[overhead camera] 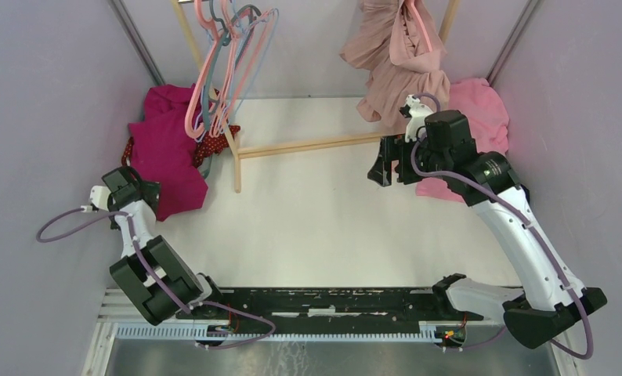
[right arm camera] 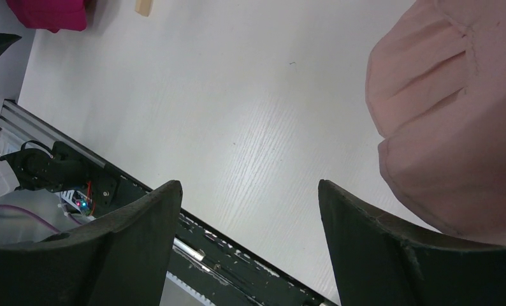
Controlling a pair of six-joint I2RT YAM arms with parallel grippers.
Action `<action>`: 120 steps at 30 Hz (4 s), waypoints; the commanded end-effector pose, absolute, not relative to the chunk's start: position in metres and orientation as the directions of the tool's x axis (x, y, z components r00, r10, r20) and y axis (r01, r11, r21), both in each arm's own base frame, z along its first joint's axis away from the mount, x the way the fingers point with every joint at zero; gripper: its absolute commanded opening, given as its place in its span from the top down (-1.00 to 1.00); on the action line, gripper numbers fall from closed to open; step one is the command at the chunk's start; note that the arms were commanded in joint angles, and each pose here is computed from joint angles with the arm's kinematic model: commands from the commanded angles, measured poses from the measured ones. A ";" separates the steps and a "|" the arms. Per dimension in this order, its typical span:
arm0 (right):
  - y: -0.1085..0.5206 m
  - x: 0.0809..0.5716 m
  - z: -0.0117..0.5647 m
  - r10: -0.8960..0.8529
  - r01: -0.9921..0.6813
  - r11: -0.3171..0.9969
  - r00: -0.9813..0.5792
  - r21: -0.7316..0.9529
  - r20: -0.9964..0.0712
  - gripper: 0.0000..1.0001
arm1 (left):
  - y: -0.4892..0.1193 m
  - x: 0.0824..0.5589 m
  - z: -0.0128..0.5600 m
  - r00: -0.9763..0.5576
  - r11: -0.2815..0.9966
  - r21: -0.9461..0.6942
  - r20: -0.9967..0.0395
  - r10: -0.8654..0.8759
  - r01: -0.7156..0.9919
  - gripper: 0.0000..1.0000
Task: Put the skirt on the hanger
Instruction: Pick up the skirt from the bin.
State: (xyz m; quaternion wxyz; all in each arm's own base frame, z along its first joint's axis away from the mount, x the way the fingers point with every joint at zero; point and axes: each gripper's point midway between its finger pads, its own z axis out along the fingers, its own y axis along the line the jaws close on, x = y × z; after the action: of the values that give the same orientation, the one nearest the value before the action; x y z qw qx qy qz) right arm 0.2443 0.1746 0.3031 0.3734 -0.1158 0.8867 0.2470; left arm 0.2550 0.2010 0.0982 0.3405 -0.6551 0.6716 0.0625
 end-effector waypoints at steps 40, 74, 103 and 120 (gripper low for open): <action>0.187 0.251 0.311 -0.062 -0.457 0.833 -0.639 0.313 -0.766 -0.68 | 0.223 0.294 0.164 0.080 0.371 -0.532 -0.644 -0.760 -0.761 -0.60; 0.188 0.252 0.301 -0.078 -0.468 0.828 -0.641 0.308 -0.763 -0.68 | 0.198 0.338 0.138 -0.019 0.417 -0.641 -0.531 -0.847 -0.644 0.07; 0.183 0.229 0.322 -0.035 -0.480 0.806 -0.624 0.348 -0.781 -0.68 | 0.019 0.272 0.313 -0.232 0.641 -0.762 -0.610 -0.758 -0.090 0.61; 0.152 0.208 0.359 0.020 -0.425 0.851 -0.560 0.308 -0.828 -0.99 | -0.094 0.215 0.298 -0.529 0.604 -0.772 -0.603 -0.598 0.197 0.56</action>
State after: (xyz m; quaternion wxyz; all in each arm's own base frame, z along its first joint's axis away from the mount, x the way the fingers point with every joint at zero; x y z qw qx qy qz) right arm 0.2134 0.1607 0.3402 0.4244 -0.1307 0.8604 0.2501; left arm 0.2262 -0.0610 0.2800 0.4828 -0.2056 0.7702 -0.3625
